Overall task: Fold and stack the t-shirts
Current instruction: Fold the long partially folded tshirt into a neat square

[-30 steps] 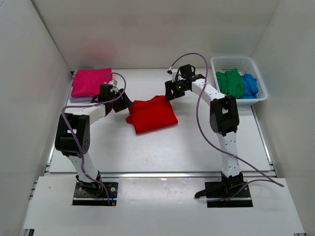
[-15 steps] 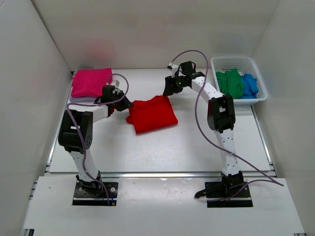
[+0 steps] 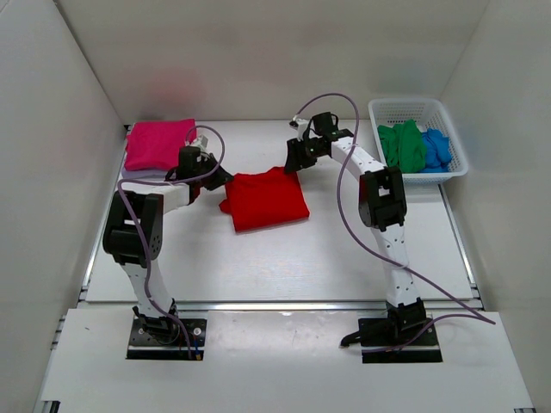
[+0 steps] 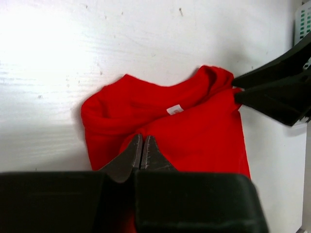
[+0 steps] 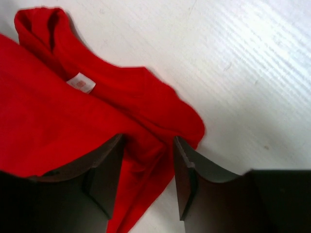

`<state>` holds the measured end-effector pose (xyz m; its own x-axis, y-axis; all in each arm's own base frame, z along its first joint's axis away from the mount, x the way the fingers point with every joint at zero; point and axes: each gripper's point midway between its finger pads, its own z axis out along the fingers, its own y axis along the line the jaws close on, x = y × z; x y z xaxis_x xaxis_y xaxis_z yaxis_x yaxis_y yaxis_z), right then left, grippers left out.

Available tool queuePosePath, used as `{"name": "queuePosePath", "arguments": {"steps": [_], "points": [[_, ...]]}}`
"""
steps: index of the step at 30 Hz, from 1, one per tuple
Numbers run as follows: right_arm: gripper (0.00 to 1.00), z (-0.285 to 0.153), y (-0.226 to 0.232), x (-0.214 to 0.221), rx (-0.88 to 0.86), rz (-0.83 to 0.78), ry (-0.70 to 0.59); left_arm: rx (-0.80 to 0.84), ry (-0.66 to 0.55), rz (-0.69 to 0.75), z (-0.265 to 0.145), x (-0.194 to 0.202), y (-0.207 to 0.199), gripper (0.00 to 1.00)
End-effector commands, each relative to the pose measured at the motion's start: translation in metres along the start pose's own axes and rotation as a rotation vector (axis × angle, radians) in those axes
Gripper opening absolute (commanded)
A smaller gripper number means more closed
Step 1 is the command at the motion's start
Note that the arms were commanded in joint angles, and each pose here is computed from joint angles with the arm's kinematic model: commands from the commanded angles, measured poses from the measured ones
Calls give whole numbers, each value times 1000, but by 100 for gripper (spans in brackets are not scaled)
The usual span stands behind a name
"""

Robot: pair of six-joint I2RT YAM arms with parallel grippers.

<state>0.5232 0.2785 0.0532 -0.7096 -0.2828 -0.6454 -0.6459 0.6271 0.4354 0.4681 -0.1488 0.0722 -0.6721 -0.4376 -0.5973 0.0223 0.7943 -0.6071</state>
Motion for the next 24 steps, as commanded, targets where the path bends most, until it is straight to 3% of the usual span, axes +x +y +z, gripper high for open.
{"name": "queuePosePath", "arguments": {"steps": [1, 8, 11, 14, 17, 18, 19, 21, 22, 24], "points": [[43, -32, 23, -42, -21, -83, -110, 39, -49, 10, 9, -24, -11, 0], [43, -26, 20, -25, 3, -94, -59, 22, -34, -29, 38, -31, -3, 0], [30, -24, 10, -20, 72, -84, -50, 7, -27, -23, 50, -36, 0, 0], [7, -23, -7, -21, 164, -69, -57, 8, -32, -19, 57, -44, -2, 0], [6, -22, -17, -24, 207, -49, -65, 5, -39, -26, 60, -46, 3, 0], [7, -19, -25, -21, 214, -31, -57, 8, -40, -29, 60, -49, 5, 4], [9, -19, -23, -26, 211, -22, -66, 8, -38, -26, 61, -49, 5, 19], [11, -17, -25, -24, 215, -12, -57, 22, -40, -21, 56, -55, 1, 33], [12, -12, -28, -21, 219, -1, -48, 18, -35, -27, 54, -54, 2, 49], [13, -15, -25, -25, 219, -5, -48, -8, -18, -46, 42, -57, 9, 63]]}}
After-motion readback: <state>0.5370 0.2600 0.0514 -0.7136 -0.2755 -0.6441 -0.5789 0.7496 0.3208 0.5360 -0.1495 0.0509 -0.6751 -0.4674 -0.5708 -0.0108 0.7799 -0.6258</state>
